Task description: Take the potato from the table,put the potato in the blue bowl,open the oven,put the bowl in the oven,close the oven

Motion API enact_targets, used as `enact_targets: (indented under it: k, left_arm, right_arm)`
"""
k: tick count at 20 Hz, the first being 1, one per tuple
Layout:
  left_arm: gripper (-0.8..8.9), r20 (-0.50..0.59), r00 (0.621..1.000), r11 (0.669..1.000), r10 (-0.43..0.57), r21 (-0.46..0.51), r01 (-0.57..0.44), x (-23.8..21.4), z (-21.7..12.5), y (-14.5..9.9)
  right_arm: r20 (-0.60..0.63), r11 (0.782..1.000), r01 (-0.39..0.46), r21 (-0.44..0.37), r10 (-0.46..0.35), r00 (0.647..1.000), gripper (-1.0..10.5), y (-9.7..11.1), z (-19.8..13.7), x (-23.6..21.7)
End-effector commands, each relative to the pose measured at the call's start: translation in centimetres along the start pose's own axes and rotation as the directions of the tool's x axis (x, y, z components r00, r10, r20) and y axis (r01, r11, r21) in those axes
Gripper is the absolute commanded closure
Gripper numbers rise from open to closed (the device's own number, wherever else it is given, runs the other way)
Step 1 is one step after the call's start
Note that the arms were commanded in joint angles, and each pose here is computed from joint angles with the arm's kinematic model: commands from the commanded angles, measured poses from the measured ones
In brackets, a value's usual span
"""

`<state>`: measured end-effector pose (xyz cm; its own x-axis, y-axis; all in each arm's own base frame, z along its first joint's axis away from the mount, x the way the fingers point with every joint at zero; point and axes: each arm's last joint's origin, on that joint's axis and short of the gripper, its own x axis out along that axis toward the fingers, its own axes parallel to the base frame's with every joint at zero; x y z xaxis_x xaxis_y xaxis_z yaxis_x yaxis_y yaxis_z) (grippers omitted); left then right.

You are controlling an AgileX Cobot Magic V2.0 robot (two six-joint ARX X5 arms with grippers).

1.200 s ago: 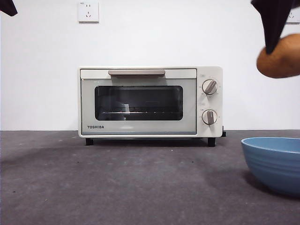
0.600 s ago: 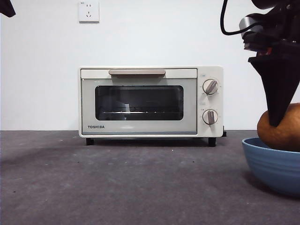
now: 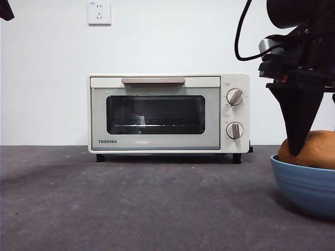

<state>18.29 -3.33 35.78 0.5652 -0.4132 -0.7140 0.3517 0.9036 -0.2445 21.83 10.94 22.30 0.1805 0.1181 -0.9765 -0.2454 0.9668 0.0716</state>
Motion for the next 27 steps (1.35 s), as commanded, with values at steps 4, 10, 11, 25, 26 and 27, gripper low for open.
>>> enact_targets:
  k: [4, 10, 11, 25, 26, 27]
  left_arm:
    - [8.19, -0.006, 1.0, 1.0, -0.006, 0.012, 0.006, 0.1, 0.0, 0.0]
    - [8.19, -0.008, 1.0, 1.0, -0.006, 0.012, 0.006, 0.1, -0.1, 0.0]
    - [8.19, -0.007, 1.0, 1.0, -0.006, 0.012, 0.006, 0.1, 0.0, 0.0]
    - [8.19, 0.086, 0.976, 0.979, -0.2, -0.032, 0.203, 3.9, 3.1, -0.2]
    - [8.19, 0.094, 0.972, 0.976, -0.214, -0.026, 0.217, 5.2, 3.8, -0.2]
    - [8.19, 0.095, 0.968, 0.972, -0.231, -0.029, 0.235, 6.2, 4.4, -0.2]
  right_arm:
    - [-0.015, 1.0, 0.023, 0.007, -0.023, 1.0, 2.9, -0.1, -0.2, 0.5]
    - [-0.02, 0.999, 0.032, 0.006, -0.032, 0.999, 1.8, -0.1, -0.3, 0.5]
    - [-0.019, 0.999, 0.032, 0.002, -0.032, 0.999, 1.8, -0.1, -0.3, 0.5]
    - [0.175, 0.997, -0.031, -0.073, 0.043, 0.984, 9.6, 0.7, -4.1, -12.5]
    - [0.226, 0.996, -0.049, -0.068, 0.064, 0.972, 9.5, 0.6, -5.3, -13.8]
    - [0.269, 0.996, -0.069, -0.058, 0.082, 0.96, 9.5, 0.4, -6.2, -14.9]
